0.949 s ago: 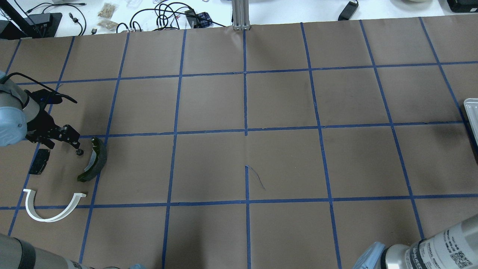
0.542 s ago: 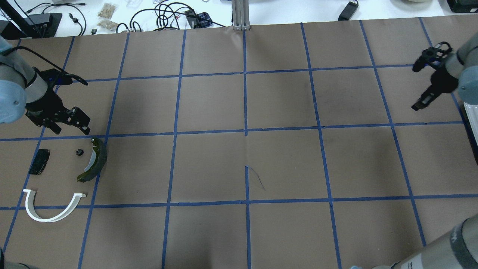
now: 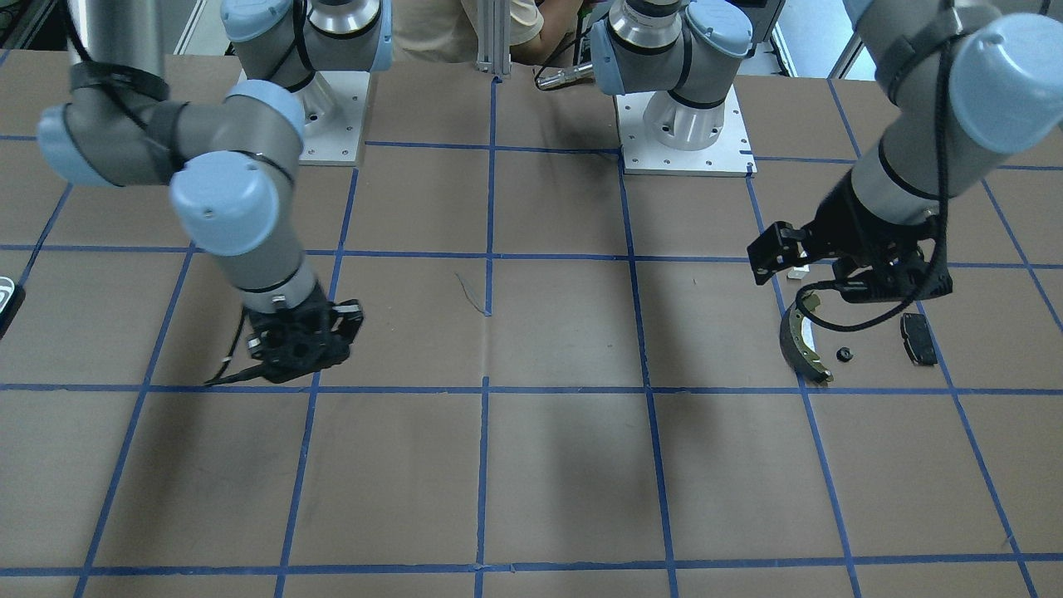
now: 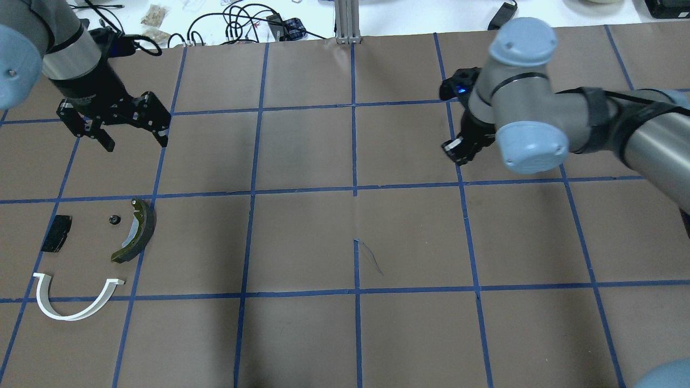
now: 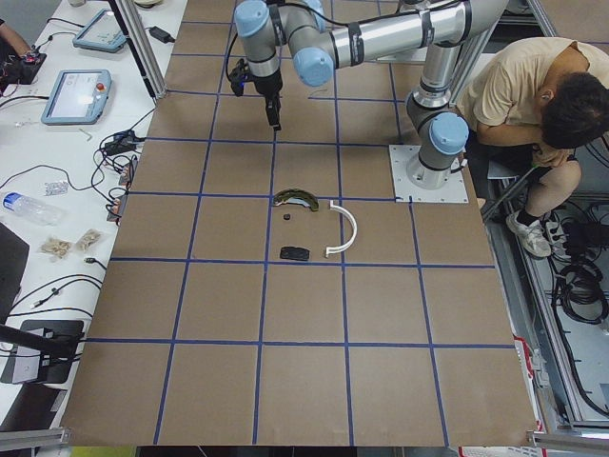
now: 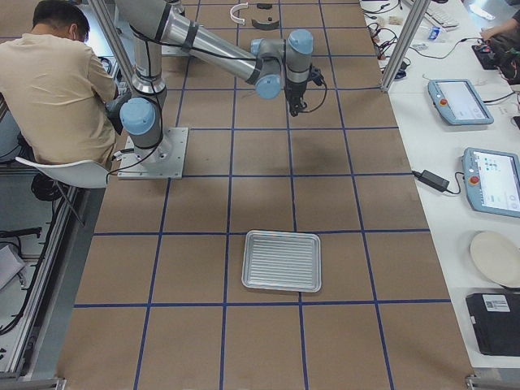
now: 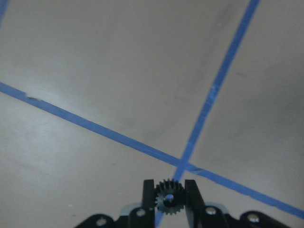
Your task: Place bearing gear from tray to pile
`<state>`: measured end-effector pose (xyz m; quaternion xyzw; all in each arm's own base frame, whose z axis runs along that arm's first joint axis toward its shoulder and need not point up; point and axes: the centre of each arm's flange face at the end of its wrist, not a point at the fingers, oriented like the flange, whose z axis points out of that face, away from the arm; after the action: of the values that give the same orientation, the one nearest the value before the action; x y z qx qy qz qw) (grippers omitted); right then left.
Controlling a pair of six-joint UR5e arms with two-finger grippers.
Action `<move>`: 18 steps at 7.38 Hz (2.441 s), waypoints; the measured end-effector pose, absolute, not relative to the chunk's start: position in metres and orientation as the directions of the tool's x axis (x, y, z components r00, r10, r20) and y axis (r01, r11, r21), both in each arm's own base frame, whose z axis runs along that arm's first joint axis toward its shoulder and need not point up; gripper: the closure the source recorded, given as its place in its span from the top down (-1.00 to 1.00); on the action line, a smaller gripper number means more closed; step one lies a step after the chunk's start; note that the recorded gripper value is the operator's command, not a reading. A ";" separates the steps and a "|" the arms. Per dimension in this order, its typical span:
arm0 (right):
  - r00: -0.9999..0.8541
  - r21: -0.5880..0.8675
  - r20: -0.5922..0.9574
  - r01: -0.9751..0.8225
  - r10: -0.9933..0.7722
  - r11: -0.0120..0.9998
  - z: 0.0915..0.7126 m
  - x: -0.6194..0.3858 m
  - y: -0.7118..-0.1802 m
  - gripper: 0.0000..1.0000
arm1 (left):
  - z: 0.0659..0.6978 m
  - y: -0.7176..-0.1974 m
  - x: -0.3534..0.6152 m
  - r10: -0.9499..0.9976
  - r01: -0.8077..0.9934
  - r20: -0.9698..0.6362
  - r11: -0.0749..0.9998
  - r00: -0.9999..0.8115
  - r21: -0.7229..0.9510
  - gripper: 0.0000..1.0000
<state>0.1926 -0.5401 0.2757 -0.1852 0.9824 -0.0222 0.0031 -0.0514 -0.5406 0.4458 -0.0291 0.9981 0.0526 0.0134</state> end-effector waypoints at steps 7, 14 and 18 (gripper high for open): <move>-0.993 -0.005 -0.107 -0.054 -0.055 0.999 0.212 0.392 -0.455 1.00 | 0.479 -0.486 -0.144 -0.002 -0.002 -0.035 1.000 -0.999 -0.013 1.00; -1.000 -0.086 -0.005 0.002 0.001 0.996 0.392 0.180 -0.527 1.00 | 0.341 -0.505 -0.251 -0.007 -0.007 0.011 1.000 -1.000 0.021 1.00; -0.999 -0.055 -0.010 -0.047 -0.048 0.997 0.435 0.165 -0.491 1.00 | 0.206 -0.496 -0.338 -0.012 -0.013 -0.010 0.999 -1.000 0.051 1.00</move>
<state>0.1651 -0.4906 0.4351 -0.0237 0.9993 -0.0272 0.0057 -0.3377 -0.4962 0.2059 -0.0063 0.9996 0.0253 0.0047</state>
